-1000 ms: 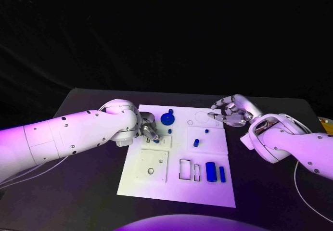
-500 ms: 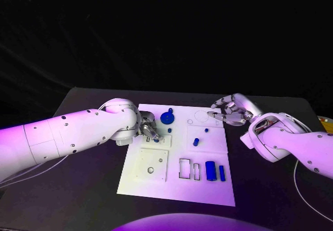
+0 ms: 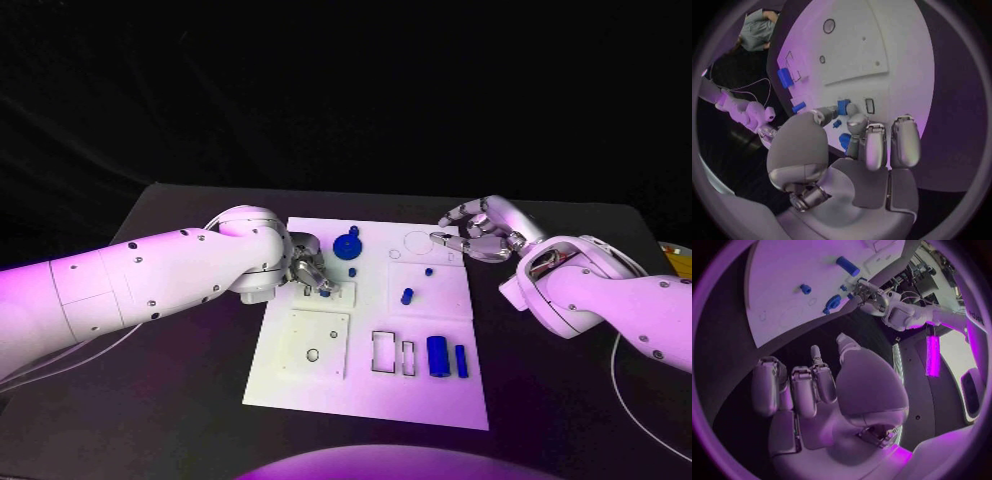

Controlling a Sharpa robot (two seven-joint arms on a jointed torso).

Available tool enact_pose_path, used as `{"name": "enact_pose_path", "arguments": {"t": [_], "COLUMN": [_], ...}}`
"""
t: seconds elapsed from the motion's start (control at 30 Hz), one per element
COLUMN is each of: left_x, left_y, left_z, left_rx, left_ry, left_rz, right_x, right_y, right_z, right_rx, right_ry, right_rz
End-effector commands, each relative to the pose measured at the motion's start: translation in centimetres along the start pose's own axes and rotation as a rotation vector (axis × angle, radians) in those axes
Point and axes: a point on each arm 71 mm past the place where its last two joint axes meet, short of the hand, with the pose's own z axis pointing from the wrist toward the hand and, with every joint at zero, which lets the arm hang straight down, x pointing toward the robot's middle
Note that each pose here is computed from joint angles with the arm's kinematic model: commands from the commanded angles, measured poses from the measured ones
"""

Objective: Assemble the parts on the task board

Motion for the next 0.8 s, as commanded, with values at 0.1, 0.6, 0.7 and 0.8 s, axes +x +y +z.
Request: {"name": "enact_pose_path", "arguments": {"t": [0.1, 0.6, 0.7, 0.8], "left_x": [0.36, 0.25, 0.24, 0.24], "left_y": [0.1, 0.18, 0.17, 0.15], "left_z": [0.19, 0.3, 0.31, 0.31], "left_rx": [-0.011, -0.015, -0.015, -0.014], "left_ry": [0.02, 0.014, 0.014, 0.014], "left_rz": [0.009, 0.003, 0.001, 0.0], "right_x": [0.08, 0.05, 0.05, 0.05], "right_y": [0.04, 0.01, 0.01, 0.01], "right_z": [-0.04, -0.07, -0.08, -0.08], "right_rx": [-0.005, -0.002, -0.002, -0.002], "right_ry": [0.008, 0.007, 0.008, 0.008], "right_rz": [-0.003, -0.005, -0.005, -0.005]}}
